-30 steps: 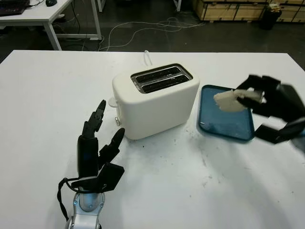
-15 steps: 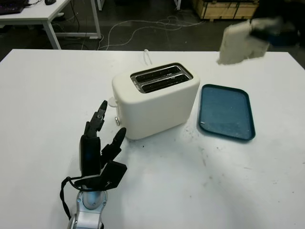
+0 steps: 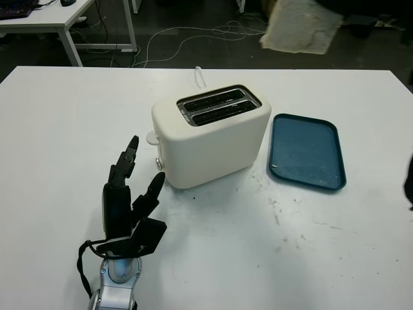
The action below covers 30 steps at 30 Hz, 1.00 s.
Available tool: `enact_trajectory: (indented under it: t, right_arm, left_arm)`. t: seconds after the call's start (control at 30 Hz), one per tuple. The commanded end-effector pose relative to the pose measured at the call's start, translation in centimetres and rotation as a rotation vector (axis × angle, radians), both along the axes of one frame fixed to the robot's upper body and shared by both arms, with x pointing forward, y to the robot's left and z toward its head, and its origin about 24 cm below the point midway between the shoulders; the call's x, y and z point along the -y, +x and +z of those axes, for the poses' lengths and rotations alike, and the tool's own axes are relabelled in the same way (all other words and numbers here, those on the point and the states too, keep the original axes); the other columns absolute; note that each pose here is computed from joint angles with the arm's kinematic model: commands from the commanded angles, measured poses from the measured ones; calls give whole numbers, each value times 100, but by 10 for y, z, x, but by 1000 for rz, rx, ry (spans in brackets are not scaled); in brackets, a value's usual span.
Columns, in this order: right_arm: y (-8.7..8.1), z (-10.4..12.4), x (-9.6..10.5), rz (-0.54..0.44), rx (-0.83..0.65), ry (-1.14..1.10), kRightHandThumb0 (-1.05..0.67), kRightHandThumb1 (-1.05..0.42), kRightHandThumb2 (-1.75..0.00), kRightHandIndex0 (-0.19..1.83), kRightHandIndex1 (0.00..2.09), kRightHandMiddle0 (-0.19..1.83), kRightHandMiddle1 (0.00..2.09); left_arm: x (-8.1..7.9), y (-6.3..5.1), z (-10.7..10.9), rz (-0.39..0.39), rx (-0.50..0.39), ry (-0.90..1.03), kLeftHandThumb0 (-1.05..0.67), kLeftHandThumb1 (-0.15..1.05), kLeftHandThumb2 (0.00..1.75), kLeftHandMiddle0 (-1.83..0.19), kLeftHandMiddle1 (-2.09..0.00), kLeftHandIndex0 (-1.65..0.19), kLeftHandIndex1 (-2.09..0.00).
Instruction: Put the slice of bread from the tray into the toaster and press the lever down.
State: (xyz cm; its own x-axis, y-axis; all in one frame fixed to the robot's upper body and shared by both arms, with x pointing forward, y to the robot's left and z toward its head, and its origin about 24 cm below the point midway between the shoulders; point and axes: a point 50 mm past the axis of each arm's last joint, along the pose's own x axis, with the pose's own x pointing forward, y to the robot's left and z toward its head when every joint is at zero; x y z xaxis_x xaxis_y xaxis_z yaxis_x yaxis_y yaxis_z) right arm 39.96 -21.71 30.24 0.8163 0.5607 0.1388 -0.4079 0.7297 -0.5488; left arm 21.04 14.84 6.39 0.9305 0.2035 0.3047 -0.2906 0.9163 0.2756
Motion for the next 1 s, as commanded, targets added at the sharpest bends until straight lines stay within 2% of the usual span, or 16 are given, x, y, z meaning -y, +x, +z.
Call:
enact_trajectory:
  t: [0.0,0.13,0.33,0.5,0.7,0.97]
  right_arm:
    - [1,8,-14,50,18,19,-23,-92,-33,78,175,53,175]
    - [6,-5,-37,148,-27,21,-18,-92,-43,94,175,67,175]
    - [10,-21,-57,220,-81,11,-28,-92,-39,105,175,82,175]
    - [13,-35,-67,202,-97,-41,-43,-92,-28,103,175,84,175]
    - [13,-45,-76,201,-81,-98,-55,-92,-25,102,175,83,175]
    - [13,-48,-91,206,-22,-158,-59,-92,-25,107,175,91,175]
  left_arm:
    - [0,0,1,-1,18,11,-65,92,38,-11,-64,-34,0]
    - [-1,-1,2,8,19,2,-65,92,37,-11,-64,-34,0]
    - [-2,-2,4,20,23,-5,-65,92,35,-11,-62,-34,0]
    - [-5,-2,4,23,25,-5,-65,92,35,-11,-62,-34,0]
    - [-8,-2,5,22,32,2,-65,92,36,-11,-62,-33,0]
    - [-11,1,7,35,29,5,-67,92,36,-11,-61,-33,0]
